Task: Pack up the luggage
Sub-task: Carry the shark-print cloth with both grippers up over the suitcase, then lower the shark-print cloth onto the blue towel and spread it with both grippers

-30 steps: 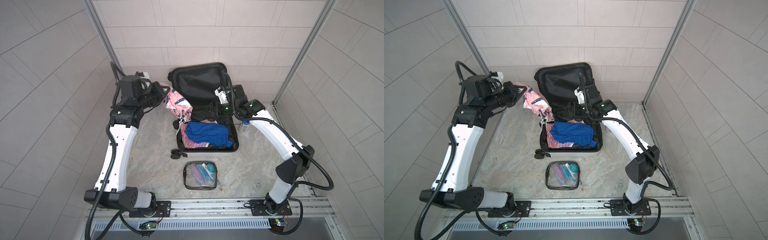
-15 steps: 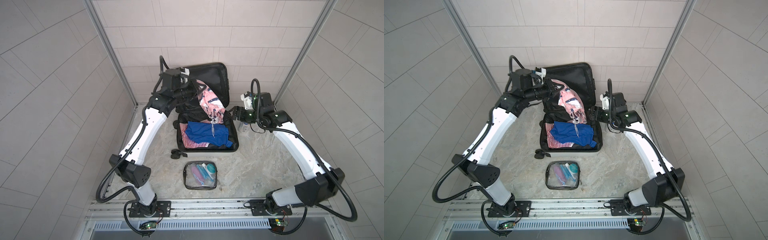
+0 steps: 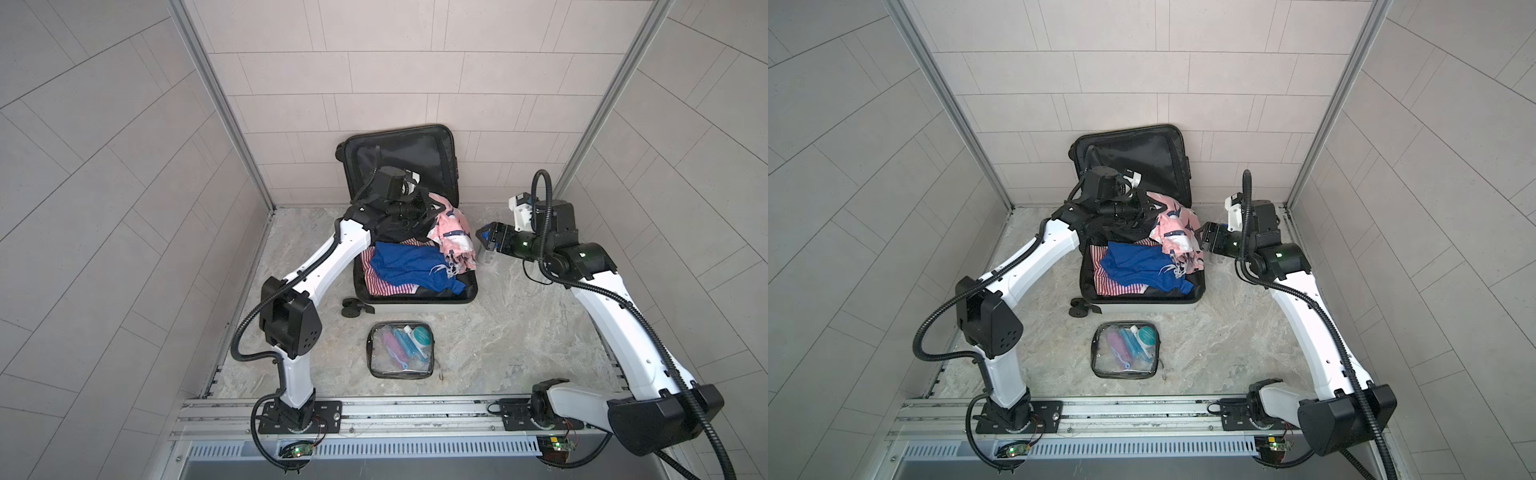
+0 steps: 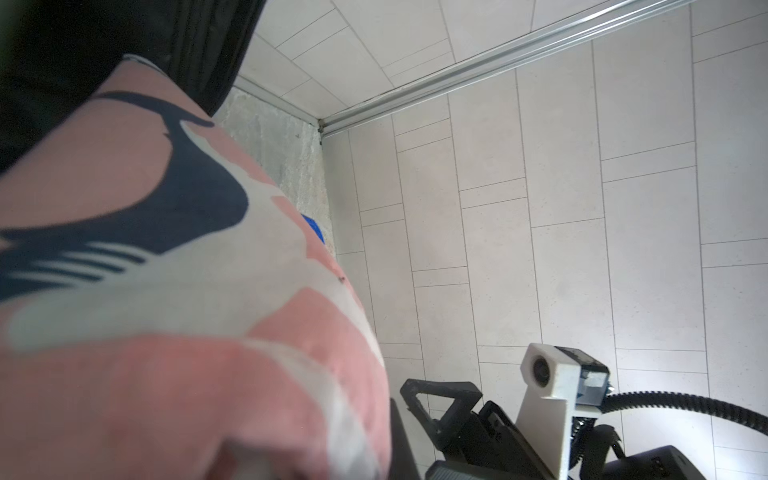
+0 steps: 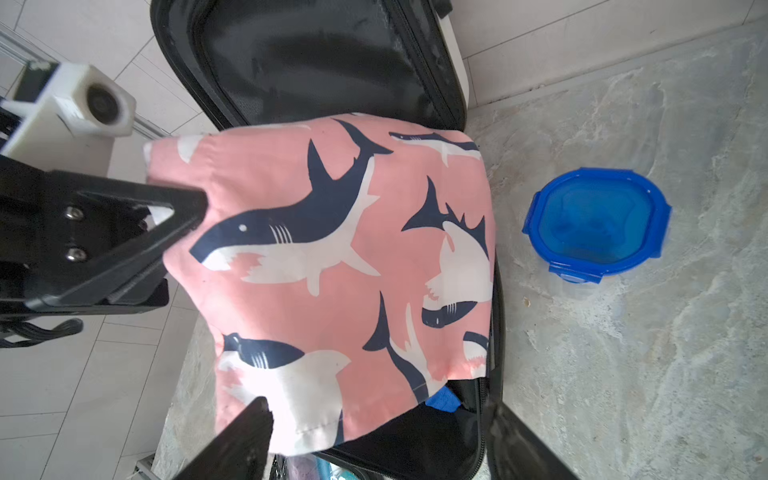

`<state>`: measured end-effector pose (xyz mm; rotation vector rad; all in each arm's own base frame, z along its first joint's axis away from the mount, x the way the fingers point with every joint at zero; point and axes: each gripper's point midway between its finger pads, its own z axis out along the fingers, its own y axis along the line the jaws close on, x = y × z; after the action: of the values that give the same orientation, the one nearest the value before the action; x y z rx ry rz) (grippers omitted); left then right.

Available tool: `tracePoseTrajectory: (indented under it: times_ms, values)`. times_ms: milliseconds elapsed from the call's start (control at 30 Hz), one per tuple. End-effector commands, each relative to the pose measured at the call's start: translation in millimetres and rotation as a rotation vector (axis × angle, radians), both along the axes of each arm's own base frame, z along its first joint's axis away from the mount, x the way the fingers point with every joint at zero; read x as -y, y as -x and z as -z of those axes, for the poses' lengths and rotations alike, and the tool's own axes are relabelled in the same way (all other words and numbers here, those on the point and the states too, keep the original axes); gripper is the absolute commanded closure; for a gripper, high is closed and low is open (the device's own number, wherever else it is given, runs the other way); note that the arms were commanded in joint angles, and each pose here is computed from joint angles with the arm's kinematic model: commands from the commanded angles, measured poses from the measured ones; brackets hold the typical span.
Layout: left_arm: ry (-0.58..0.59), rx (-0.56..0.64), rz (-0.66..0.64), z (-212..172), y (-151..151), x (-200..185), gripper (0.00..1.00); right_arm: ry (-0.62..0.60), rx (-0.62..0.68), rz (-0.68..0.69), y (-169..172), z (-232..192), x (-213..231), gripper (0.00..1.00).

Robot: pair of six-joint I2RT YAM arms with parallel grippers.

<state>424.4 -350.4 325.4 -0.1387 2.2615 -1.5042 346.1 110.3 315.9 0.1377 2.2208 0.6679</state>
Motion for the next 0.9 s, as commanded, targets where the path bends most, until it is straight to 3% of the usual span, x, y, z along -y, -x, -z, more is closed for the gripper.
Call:
tracePoseTrajectory:
  times_ms: [0,400,633,867]
  values:
    - [0.040,0.045,-0.001,-6.8,3.6,-17.2,1.00,-0.001,0.013,0.004,0.0,-1.7,1.5,0.19]
    - [-0.157,-0.104,-0.030,91.8,8.8,-89.4,1.00,-0.021,-0.032,-0.022,-6.0,17.8,-12.8,0.19]
    - [-0.324,-0.116,-0.037,108.3,10.8,-127.7,1.00,0.063,-0.074,-0.033,-17.1,44.8,-33.2,0.19]
    - [-0.452,-0.161,-0.039,136.6,5.8,-159.9,1.00,0.176,-0.151,0.011,-52.6,82.5,-41.2,0.19]
